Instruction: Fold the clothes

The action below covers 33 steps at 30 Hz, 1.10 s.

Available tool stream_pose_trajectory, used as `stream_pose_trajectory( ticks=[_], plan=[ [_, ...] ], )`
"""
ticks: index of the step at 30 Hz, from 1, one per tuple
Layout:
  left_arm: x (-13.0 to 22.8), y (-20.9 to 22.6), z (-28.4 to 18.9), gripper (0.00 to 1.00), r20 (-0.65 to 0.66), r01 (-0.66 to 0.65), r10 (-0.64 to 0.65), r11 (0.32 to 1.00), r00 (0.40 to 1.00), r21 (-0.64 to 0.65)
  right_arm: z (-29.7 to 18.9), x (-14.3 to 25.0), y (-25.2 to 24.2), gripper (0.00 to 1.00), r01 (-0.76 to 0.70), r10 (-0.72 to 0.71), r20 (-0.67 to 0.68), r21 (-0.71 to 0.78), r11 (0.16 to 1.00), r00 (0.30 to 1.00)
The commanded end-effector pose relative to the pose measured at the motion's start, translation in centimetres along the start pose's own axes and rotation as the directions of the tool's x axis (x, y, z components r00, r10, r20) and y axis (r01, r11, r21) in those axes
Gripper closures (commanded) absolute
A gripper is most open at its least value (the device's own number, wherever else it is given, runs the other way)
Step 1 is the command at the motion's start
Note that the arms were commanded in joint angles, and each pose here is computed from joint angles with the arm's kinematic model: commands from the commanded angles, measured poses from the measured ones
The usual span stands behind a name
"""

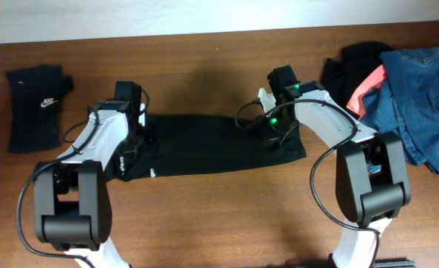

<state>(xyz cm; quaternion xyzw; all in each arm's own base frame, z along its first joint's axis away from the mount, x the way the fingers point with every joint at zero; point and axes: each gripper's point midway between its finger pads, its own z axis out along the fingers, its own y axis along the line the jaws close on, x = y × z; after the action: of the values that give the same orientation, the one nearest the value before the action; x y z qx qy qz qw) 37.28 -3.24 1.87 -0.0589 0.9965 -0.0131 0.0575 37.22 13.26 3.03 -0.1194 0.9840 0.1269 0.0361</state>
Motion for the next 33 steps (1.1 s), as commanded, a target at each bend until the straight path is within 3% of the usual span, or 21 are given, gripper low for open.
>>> stream_pose_trajectory(
  ticks=[1, 7, 23, 33],
  plan=[
    [0.5, 0.5, 0.3, 0.99, -0.025, -0.011, 0.010, 1.000, 1.000, -0.016, -0.4, 0.7, -1.0, 0.96, -0.015, 0.016, -0.022, 0.056, 0.998, 1.000],
    [1.4, 1.3, 0.2, 0.99, -0.058, -0.014, 0.010, 0.998, 0.998, -0.063, -0.8, 1.9, -3.5, 0.96, -0.068, 0.081, -0.057, 0.191, 0.979, 0.995],
    [2.0, 2.1, 0.1, 0.99, -0.080, -0.018, 0.010, 0.994, 0.997, -0.107, -2.7, 4.9, -8.8, 0.96, -0.231, 0.259, -0.121, 0.209, 0.950, 0.958],
    [3.2, 2.4, 0.8, 0.99, -0.110, -0.021, 0.009, 0.993, 0.994, -0.112, -8.6, 1.8, -4.0, 0.95, -0.189, 0.188, 0.049, 0.037, 0.981, 0.981]
  ],
)
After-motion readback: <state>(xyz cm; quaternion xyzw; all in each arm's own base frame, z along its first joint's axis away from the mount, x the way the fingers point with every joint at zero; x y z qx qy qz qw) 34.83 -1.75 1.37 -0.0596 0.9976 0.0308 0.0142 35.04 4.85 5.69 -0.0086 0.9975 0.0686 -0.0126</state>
